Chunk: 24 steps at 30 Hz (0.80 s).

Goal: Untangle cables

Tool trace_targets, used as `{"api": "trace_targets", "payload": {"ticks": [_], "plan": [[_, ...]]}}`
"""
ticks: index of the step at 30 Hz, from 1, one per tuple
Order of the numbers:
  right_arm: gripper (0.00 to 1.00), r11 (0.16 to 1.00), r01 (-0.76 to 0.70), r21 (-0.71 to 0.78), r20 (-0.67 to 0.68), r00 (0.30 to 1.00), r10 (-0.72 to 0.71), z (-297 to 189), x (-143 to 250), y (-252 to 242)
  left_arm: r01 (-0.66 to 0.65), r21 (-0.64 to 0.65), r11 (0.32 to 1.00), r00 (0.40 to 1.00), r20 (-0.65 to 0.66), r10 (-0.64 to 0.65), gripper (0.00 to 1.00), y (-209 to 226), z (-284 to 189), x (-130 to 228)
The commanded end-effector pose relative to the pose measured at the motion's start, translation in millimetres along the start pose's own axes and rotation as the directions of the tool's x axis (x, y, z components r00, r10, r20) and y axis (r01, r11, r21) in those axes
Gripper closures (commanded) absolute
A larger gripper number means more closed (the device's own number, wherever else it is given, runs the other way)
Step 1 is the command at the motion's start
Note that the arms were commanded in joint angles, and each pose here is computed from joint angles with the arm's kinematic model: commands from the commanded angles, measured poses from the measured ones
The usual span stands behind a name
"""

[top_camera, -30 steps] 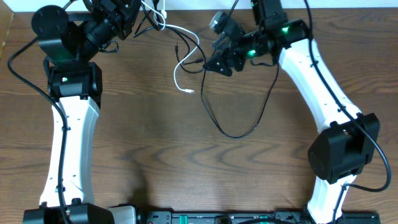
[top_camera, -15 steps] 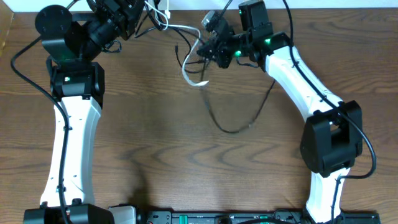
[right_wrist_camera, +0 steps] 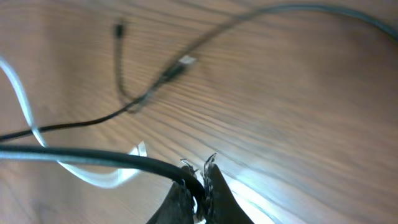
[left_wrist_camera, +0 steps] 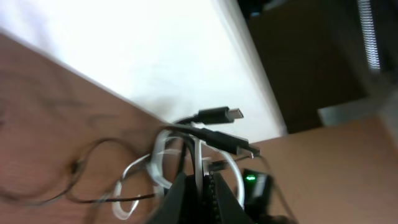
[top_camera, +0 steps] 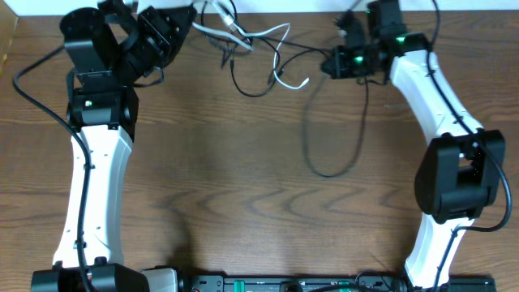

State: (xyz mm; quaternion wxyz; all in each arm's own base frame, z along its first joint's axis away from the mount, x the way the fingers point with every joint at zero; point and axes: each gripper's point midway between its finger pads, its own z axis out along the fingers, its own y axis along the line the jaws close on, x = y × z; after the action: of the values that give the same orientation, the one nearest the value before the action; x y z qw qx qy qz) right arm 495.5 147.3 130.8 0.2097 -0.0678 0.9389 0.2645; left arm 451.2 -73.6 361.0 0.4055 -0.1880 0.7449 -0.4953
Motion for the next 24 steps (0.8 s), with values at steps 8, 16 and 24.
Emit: {"api": "trace_targets", "payload": {"ticks": [8,16,24], "plan": [[0.99,0.928,-0.267,0.261,0.035,0.963,0.267,-53,15,-119,-0.203,-0.084,0.976,0.969,0.125,0.213,0.93,2,-20,-34],[0.99,0.993,-0.095,0.072,-0.04,0.994,0.098,-38,17,-72,-0.203,-0.138,0.969,0.976,0.05,0.212,0.92,22,-17,-19],[0.99,0.993,0.054,-0.109,-0.077,0.995,-0.062,-22,23,5,-0.349,-0.142,0.926,0.934,-0.129,0.332,0.92,38,10,28]]}}
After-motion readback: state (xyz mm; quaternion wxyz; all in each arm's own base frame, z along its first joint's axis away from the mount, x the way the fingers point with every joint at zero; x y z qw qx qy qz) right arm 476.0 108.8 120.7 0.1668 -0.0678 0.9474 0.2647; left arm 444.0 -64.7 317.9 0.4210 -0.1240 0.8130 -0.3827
